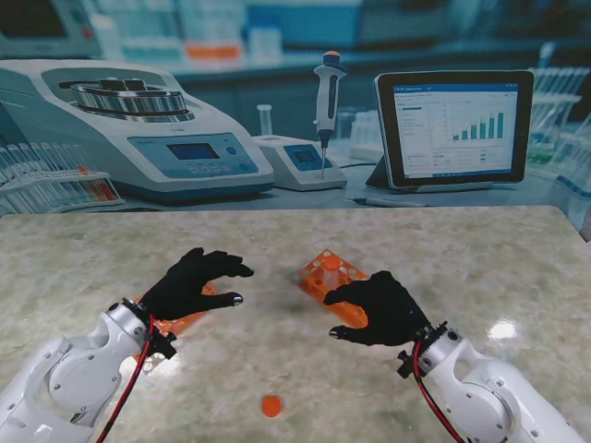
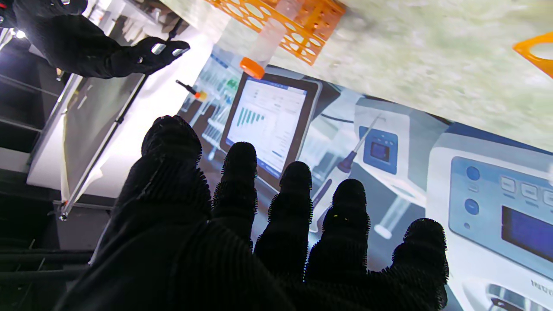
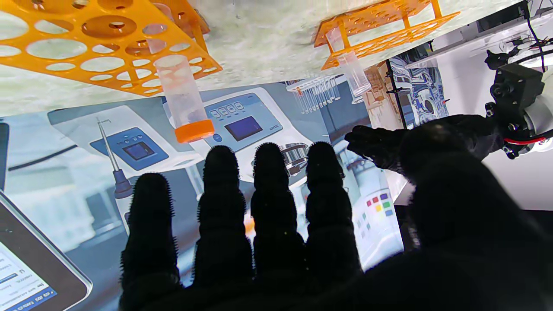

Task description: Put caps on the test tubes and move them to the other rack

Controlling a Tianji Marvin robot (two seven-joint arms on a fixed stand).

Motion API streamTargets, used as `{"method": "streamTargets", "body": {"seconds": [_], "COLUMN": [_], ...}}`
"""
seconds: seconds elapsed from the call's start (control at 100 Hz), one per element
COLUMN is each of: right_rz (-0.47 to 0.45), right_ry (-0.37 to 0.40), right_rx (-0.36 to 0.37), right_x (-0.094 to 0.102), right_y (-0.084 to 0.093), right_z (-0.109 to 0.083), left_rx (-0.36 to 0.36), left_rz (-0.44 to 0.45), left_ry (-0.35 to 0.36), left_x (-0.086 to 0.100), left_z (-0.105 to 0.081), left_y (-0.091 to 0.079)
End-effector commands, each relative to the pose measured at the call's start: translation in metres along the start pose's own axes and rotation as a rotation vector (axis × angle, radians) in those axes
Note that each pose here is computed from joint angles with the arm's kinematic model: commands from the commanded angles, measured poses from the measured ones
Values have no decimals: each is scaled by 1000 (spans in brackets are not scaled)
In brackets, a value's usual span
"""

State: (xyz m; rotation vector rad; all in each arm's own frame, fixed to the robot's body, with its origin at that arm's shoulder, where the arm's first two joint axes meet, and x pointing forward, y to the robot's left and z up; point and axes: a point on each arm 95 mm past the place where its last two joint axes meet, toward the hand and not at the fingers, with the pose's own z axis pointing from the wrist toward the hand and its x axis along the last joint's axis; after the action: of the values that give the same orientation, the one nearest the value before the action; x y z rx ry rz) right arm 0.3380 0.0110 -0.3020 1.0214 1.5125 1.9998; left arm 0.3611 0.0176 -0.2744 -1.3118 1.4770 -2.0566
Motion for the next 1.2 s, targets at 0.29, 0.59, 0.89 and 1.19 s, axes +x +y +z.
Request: {"method": "streamTargets", "body": {"seconds": [0.29, 0.59, 0.89, 1.19], "right_rz": [1, -2, 0, 4], "right_ry": [-23, -27, -33, -33], "right_rx": [8, 13, 22, 30], "right_x": [1, 1, 0, -1], "right_y": [-5, -5, -5, -6], "right_z": [-10, -11, -11, -9], "left_rx": [12, 52, 66, 50], "left_rz": [96, 137, 173, 179], "left_ry": [-107, -201, -280, -339], "left_x": [-25, -54, -75, -93], "left_z": [-36, -63, -87, -103], "left_y": [-15, -17, -16, -6]}}
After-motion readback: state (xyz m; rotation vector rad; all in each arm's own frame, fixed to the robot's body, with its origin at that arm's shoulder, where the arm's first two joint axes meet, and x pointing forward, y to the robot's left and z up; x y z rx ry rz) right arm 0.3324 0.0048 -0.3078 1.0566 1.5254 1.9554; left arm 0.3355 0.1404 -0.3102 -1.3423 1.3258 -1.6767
